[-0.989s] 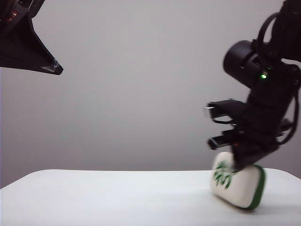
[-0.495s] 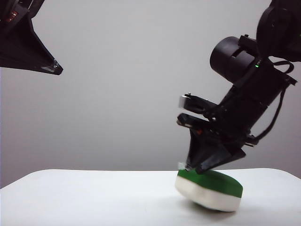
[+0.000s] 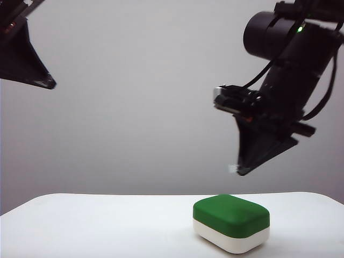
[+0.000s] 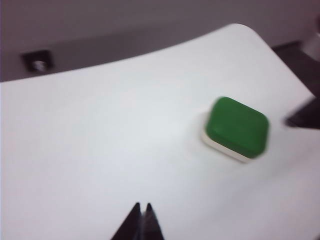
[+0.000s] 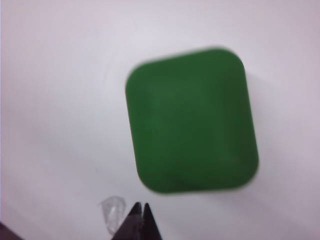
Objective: Pick up the foam mahjong on the table and turn it over.
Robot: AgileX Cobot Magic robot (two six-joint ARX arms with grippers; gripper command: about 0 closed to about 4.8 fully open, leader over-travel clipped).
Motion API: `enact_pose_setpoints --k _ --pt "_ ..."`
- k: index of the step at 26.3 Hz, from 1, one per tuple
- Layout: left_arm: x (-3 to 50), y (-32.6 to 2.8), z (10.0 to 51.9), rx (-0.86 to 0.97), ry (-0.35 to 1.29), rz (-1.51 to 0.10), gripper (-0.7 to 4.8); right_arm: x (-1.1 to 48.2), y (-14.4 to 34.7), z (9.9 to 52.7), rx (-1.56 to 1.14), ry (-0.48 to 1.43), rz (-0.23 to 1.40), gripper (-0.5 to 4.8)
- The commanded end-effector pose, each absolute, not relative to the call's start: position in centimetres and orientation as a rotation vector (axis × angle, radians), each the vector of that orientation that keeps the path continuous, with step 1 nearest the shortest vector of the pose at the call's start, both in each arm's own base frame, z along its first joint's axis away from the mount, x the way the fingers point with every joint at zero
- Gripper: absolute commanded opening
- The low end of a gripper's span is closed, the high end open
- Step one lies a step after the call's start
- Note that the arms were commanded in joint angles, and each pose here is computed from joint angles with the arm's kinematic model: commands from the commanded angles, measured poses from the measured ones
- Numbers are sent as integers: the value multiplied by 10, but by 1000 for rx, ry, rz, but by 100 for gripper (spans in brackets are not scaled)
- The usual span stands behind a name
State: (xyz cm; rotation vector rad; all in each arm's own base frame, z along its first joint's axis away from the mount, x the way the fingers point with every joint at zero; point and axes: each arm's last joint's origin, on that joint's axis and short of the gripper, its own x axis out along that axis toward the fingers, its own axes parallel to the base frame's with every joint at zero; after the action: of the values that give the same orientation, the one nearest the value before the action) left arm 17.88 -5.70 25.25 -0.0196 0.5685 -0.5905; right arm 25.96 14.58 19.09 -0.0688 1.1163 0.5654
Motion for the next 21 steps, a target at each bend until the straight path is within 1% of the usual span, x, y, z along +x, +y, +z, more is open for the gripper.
enact_pose_setpoints --k 1,5,8,11,14,16,17,21 --pt "171 -51 258 14 553 -478 -5 251 140 194 -110 1147 546 -5" --pt "154 -43 266 78 513 -366 -5 238 134 199 -103 1100 558 -5" --pt "135 -36 272 102 428 -283 -5 221 123 208 -33 1007 541 -5" --pt "124 -31 268 108 364 -213 -5 205 114 216 33 894 539 -5" --pt "116 -28 259 89 326 -178 -5 190 105 222 77 788 519 -5" --pt "106 -25 248 24 284 -155 -5 171 91 230 63 663 425 -5" --pt "105 -24 245 10 269 -153 -5 166 87 232 64 631 405 -5" --pt "99 -23 235 -7 203 -155 -5 148 74 234 92 516 387 -5"
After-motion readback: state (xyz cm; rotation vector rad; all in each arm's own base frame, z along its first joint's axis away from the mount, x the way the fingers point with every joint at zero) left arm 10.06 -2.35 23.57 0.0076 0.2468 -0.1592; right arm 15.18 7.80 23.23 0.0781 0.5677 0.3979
